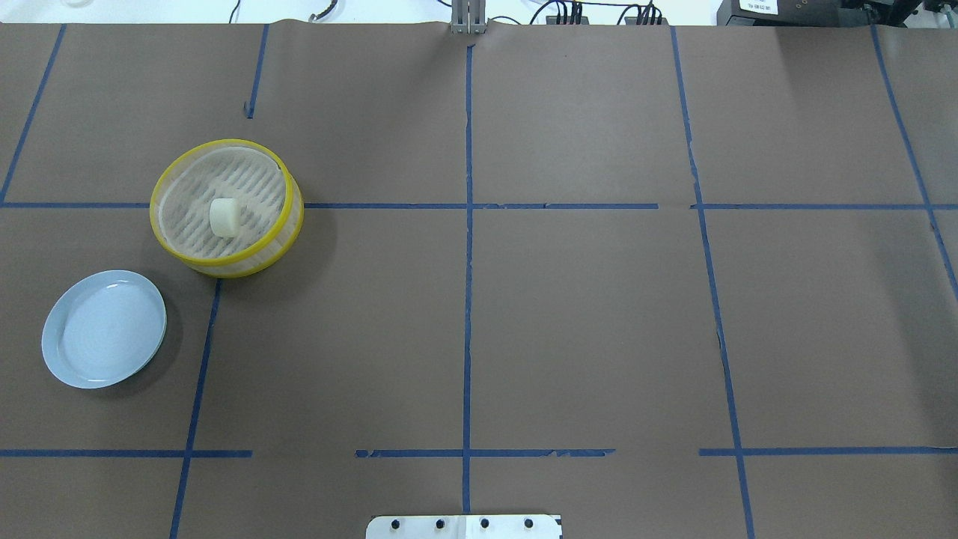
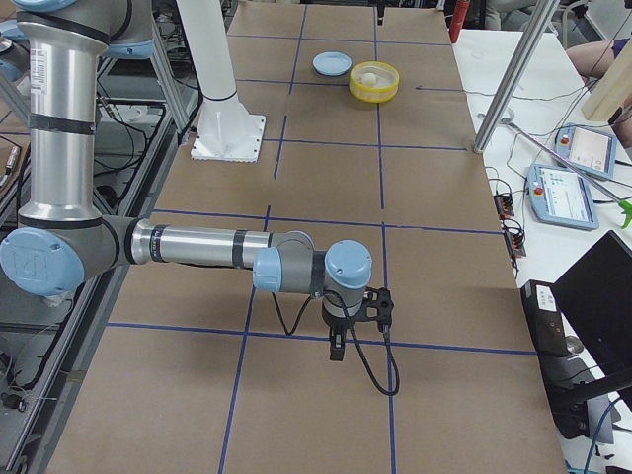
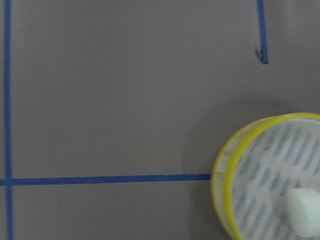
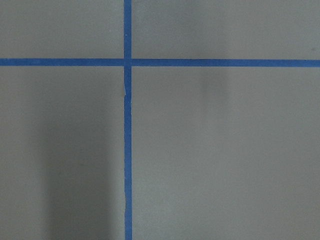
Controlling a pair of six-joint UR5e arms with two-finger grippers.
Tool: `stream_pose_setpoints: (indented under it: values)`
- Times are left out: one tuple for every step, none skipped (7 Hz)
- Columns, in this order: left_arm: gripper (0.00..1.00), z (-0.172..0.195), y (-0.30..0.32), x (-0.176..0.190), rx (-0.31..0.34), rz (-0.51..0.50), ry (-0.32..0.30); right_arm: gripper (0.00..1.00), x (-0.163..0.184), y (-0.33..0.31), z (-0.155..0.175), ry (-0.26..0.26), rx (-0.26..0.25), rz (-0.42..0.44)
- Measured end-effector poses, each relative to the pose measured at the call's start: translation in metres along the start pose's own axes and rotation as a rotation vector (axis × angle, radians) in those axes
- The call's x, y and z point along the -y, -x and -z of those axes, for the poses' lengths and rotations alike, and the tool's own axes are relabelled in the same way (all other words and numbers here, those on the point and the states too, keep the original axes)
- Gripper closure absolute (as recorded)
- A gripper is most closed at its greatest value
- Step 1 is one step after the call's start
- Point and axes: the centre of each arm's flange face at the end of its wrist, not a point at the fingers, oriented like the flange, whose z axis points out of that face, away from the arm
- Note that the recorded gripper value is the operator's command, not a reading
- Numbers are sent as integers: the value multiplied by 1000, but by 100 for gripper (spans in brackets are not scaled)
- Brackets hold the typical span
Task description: Place bun in steamer
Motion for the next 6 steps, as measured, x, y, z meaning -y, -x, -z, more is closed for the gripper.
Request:
stream_pose_setpoints:
  values:
    - [1, 11, 65, -26, 23, -17, -5, 0, 0, 0, 0, 0, 0, 0]
    - [1, 15, 114, -47, 36, -23, -1, 0, 0, 0, 0, 0, 0, 0]
    - [1, 16, 146, -67, 39, -21, 11, 0, 0, 0, 0, 0, 0, 0]
    - [1, 15, 163, -80, 31, -3, 25, 0, 0, 0, 0, 0, 0, 0]
    - [0, 13, 170, -90, 15, 24, 48, 0, 0, 0, 0, 0, 0, 0]
    - [0, 9, 174, -98, 1, 48, 67, 0, 0, 0, 0, 0, 0, 0]
